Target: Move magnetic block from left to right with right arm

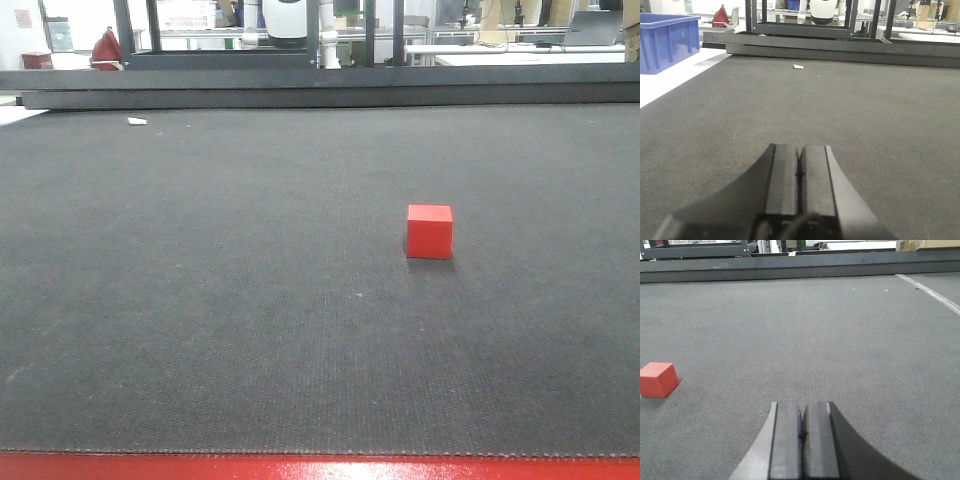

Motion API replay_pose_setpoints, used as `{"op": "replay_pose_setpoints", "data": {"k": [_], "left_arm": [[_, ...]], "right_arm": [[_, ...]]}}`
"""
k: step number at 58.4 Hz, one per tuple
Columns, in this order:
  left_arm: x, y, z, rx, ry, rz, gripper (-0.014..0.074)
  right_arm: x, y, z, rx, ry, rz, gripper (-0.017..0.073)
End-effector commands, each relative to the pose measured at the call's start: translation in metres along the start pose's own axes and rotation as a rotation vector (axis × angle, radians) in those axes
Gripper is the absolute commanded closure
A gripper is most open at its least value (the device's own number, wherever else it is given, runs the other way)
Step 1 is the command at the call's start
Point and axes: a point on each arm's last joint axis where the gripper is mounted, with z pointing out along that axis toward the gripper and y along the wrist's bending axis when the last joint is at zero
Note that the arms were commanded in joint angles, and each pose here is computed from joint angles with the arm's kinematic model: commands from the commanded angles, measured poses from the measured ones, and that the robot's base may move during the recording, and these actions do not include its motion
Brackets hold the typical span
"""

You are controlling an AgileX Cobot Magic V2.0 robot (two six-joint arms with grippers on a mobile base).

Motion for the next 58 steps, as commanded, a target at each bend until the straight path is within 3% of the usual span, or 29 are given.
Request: {"op": "replay_pose_setpoints", "data": {"k": [1, 46, 58], "left_arm": [[-0.006, 0.000, -0.001, 0.000, -0.089, -0.011, 0.0720], [-0.006, 0.000, -0.001, 0.000, -0.089, -0.011, 0.0720], [-0.006, 0.000, -0.001, 0.000, -0.089, -0.011, 0.0720]], "right_arm": [[-0.009, 0.001, -0.002, -0.009, -0.112, -0.008, 0.0503], [-0.011, 0.001, -0.002, -0.010, -0.128, -0.015, 0.0503], [-0.052, 0.005, -0.012, -0.017, -0.219, -0.014, 0.0503]]}}
